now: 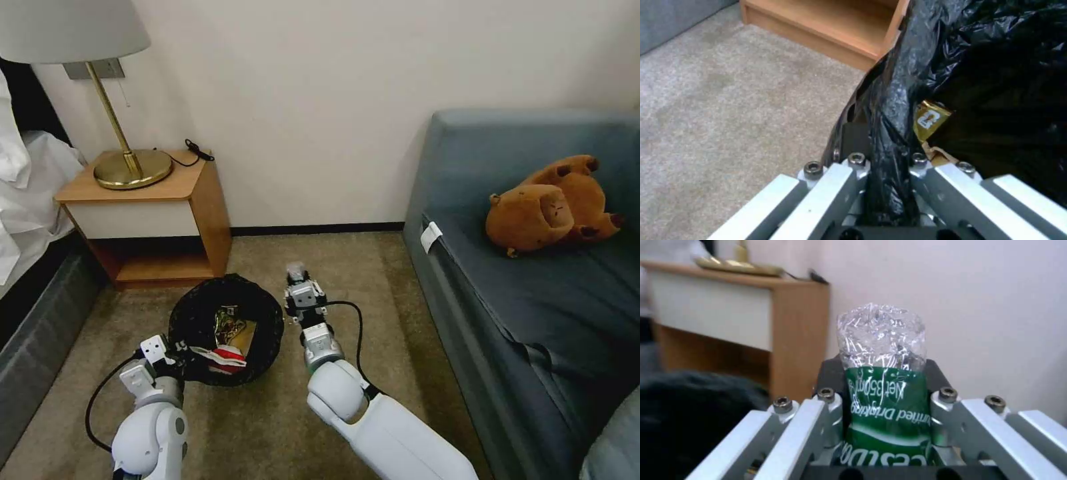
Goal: Pick up the trash bin, then pick up the garbage on the floor and place it into the trash bin.
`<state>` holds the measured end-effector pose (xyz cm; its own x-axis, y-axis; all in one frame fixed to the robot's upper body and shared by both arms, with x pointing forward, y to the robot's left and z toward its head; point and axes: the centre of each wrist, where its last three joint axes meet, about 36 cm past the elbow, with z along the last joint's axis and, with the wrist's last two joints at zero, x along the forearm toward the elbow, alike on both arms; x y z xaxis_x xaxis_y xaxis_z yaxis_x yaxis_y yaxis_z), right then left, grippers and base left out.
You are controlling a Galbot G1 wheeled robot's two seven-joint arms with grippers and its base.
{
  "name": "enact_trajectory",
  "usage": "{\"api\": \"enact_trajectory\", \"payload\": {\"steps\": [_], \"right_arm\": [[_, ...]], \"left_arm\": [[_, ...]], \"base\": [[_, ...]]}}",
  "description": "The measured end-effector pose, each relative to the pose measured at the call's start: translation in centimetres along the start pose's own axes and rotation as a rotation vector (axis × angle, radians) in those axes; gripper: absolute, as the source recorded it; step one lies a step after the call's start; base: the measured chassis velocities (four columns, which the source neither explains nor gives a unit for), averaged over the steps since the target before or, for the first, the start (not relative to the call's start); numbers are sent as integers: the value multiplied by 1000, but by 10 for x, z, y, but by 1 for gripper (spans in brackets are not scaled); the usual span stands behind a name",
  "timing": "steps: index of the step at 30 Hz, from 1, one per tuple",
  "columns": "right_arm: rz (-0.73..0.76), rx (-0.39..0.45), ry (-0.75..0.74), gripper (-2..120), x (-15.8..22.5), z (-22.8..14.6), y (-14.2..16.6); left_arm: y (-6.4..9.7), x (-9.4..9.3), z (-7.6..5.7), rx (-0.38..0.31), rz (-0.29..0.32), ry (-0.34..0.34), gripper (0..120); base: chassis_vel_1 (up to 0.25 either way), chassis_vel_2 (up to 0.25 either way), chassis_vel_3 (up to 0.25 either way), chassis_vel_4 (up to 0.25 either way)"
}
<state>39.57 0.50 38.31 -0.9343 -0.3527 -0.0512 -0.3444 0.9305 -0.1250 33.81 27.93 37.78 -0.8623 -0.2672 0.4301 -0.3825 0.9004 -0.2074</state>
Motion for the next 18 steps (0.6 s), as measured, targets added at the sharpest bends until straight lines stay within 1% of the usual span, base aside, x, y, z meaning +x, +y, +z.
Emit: {"api": "enact_trajectory", "payload": {"steps": [2,4,7,10,11,14,18], "right_arm": [[-11,-9,-5,22,0,-3,3],[-57,-27,-40,22,-1,-15,15],[-73,-27,-53,22,-2,-18,19],[-117,-30,-72,22,-3,-22,34],[-117,-30,-72,22,-3,-22,34],[-133,-25,-76,22,-4,-21,40],[-175,4,-101,22,-10,-21,50]], "left_arm": [[-1,0,0,0,1,-1,2],[-2,-2,-2,0,3,-4,2],[-3,-2,-2,0,2,-3,2],[-2,-2,-2,-1,0,-2,2],[-2,-2,-2,-1,0,-2,2],[-1,-2,-2,-1,-3,-3,2],[-1,-2,-3,-1,-4,-4,2]], "base": [[0,0,0,0],[0,0,0,0],[0,0,0,0],[0,0,0,0],[0,0,0,0],[0,0,0,0],[0,0,0,0]]}}
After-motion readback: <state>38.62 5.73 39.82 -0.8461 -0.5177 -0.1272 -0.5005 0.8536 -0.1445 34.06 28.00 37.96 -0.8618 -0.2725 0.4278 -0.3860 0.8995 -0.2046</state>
